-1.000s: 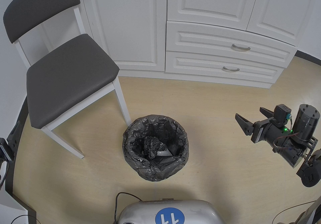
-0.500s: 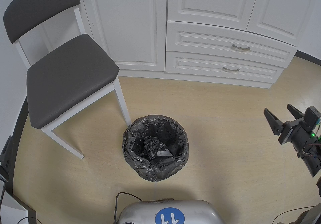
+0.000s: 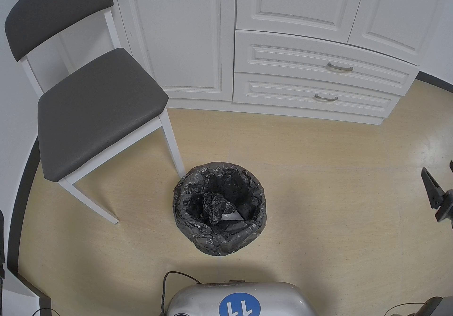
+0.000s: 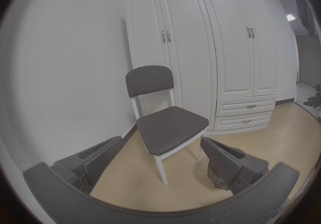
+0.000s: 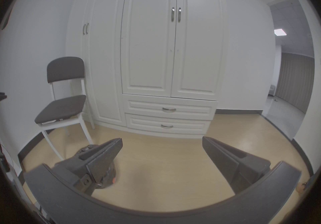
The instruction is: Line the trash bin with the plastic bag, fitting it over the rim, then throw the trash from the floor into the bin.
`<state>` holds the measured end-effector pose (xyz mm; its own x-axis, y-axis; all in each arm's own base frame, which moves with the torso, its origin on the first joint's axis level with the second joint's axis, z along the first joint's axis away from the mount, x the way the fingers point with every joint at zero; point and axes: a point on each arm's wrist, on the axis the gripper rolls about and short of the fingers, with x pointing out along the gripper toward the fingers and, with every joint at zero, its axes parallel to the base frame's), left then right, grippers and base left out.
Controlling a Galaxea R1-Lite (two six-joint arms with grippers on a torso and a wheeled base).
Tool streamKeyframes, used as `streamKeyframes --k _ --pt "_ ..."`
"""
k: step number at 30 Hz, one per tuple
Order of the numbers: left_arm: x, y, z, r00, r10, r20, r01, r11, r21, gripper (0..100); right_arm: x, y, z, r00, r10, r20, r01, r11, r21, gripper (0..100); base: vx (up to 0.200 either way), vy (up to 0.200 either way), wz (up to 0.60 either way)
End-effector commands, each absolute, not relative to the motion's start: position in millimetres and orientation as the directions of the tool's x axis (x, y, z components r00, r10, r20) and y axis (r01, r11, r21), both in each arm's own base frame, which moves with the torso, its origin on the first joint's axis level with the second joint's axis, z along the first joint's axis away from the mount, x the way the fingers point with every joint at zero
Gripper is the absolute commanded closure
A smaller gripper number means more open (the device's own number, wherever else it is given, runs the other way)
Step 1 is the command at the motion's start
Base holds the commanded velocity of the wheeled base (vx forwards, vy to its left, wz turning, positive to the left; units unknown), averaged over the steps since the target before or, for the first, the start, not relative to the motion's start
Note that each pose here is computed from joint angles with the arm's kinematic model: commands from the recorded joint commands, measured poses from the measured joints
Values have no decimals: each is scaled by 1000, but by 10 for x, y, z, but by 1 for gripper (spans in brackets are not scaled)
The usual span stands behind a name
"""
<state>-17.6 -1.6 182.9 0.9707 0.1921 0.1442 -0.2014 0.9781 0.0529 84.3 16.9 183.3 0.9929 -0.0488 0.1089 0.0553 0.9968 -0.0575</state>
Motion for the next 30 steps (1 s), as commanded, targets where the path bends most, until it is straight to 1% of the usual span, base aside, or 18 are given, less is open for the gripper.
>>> streamKeyframes --k 1,2,3,6,9,10,12,14,15,17,18,21,22,24,25,28,30 --pt "-434 -92 1839 950 220 221 -236 970 51 0 162 -56 1971 941 -224 253 237 971 -20 0 0 0 0" --pt "-434 -92 1839 950 220 221 -236 970 51 0 162 -56 1971 941 -224 253 237 971 -20 0 0 0 0" --pt "-439 -106 1837 951 210 225 -228 972 55 0 46 -68 1885 937 -253 240 259 966 3 0 0 0 0" --pt "-480 -121 1836 949 196 246 -215 975 56 0 -36 -69 1817 943 -230 242 230 973 31 0 0 0 0" --pt "-512 -129 1801 949 191 250 -211 976 57 0 -131 -52 1715 951 -127 281 114 992 62 0 0 0 0" --pt "-514 -130 1797 950 191 249 -211 976 56 0 -140 -50 1696 953 -113 283 100 993 62 0 0 0 0" --pt "-513 -129 1778 950 193 246 -209 977 41 0 -173 -36 1576 956 -40 290 27 999 47 0 0 0 0" --pt "-513 -130 1780 949 194 247 -207 978 27 0 -175 -31 1520 958 -20 286 8 999 41 0 0 0 0" --pt "-529 -135 1804 946 195 261 -202 979 2 0 -191 -25 1344 959 13 283 -22 999 30 0 0 0 0" --pt "-530 -135 1812 945 196 264 -203 979 1 0 -196 -25 1302 960 17 281 -26 999 29 0 0 0 0" --pt "-542 -138 1831 942 198 270 -206 979 0 0 -196 -20 1136 963 36 267 -44 999 26 0 0 0 0" --pt "-555 -142 1843 942 197 272 -205 979 1 0 -209 -11 1103 966 16 259 -36 997 72 0 0 0 0" --pt "-554 -142 1841 942 198 271 -207 978 2 0 -228 -1 1095 962 32 273 -61 993 99 0 0 0 0" --pt "-547 -142 1830 943 201 267 -210 978 4 0 -276 19 1061 950 92 298 -122 989 83 0 0 0 0" --pt "-542 -142 1823 943 203 264 -212 977 5 0 -270 23 1040 955 107 277 -134 988 81 0 0 0 0" --pt "-546 -160 1781 939 222 264 -232 973 8 0 -258 20 996 968 90 235 -114 989 89 0 0 0 0" --pt "-557 -173 1745 940 212 266 -224 975 13 0 -256 20 990 970 87 229 -110 990 89 0 0 0 0"
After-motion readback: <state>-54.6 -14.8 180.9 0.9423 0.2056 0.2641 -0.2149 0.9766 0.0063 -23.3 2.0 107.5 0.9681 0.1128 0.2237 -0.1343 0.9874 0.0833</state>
